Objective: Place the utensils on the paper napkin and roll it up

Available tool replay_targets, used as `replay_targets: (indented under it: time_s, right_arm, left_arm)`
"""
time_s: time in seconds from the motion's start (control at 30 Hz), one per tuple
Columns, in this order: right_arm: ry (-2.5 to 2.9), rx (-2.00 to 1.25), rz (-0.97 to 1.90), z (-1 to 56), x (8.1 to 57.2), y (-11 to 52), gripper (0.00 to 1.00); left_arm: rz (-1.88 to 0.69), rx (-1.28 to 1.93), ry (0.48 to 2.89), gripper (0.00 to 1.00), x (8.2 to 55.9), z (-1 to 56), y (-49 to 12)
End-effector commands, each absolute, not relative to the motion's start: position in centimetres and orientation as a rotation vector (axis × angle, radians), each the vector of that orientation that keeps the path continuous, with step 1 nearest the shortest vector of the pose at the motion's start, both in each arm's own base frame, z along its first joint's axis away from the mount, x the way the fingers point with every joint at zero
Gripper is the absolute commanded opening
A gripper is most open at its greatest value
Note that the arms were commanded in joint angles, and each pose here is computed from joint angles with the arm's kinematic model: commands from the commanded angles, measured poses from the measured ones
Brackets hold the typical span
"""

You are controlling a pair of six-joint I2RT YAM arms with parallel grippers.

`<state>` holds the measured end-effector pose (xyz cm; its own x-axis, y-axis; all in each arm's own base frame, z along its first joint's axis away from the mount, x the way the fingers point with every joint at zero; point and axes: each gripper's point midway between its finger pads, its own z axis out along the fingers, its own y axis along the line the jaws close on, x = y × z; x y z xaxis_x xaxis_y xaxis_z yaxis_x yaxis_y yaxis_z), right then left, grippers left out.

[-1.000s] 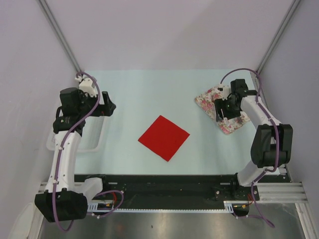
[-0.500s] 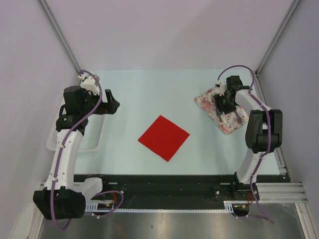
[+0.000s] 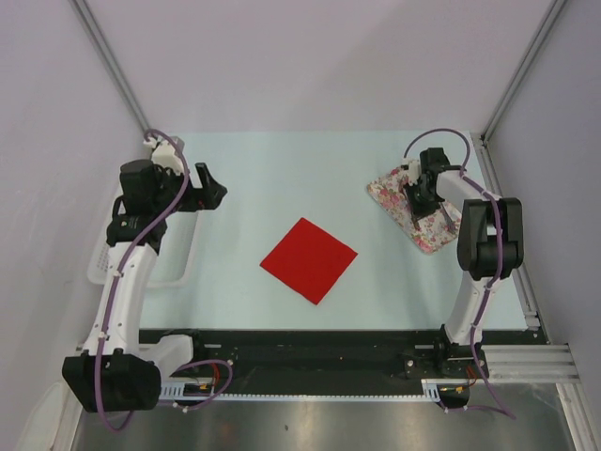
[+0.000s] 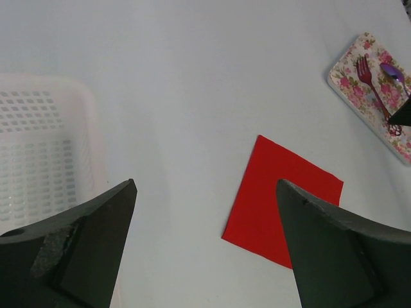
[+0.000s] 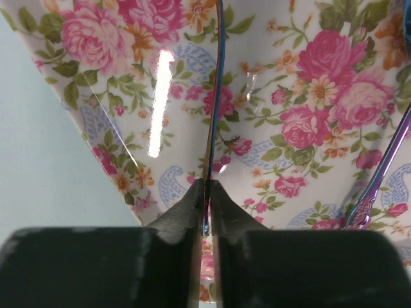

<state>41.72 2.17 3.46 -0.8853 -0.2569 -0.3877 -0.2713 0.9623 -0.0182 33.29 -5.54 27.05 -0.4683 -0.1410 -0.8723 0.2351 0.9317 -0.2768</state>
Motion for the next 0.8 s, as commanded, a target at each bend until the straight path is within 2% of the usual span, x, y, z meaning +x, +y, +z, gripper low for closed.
replay_targets:
  time_s: [0.0, 0.03, 0.1, 0.27, 0.47, 0.53, 0.67, 0.77]
  right_arm:
    - [2.664, -0.422, -0.009, 4.3, 43.4, 2.1, 0.04]
    - [2.660, -0.426, -0.012, 4.5, 43.4, 2.0, 0.00]
    - [2.631, -0.452, -0.035, 5.7, 43.7, 1.9, 0.00]
    - [2.459, -0.492, 0.013, 13.6, 44.3, 3.1, 0.00]
    - [2.205, -0.577, 0.169, 24.5, 42.2, 9.5, 0.00]
    - [2.121, -0.652, 0.214, 26.5, 41.0, 11.7, 0.00]
    - [1.990, -0.959, 0.150, 26.8, 36.5, 16.8, 0.00]
    - [1.964, -1.104, -0.025, 24.5, 35.5, 16.4, 0.00]
  left_arm:
    - [-0.524, 0.027, 1.977, 0.94, 34.2, 28.1, -6.6]
    - [-0.536, 0.025, 1.973, 0.95, 34.2, 28.3, -6.8]
    - [-0.575, 0.024, 1.967, 0.95, 34.2, 28.6, -7.2]
    - [-0.627, -0.004, 1.871, 0.95, 34.1, 31.5, -7.8]
    - [-0.768, -0.085, 1.786, 0.95, 33.9, 34.2, -9.1]
    - [-0.818, -0.114, 1.763, 0.95, 34.1, 35.0, -9.6]
    - [-0.962, -0.008, 1.782, 0.92, 33.3, 35.3, -12.1]
    - [-1.084, 0.058, 1.883, 0.92, 32.2, 33.7, -13.7]
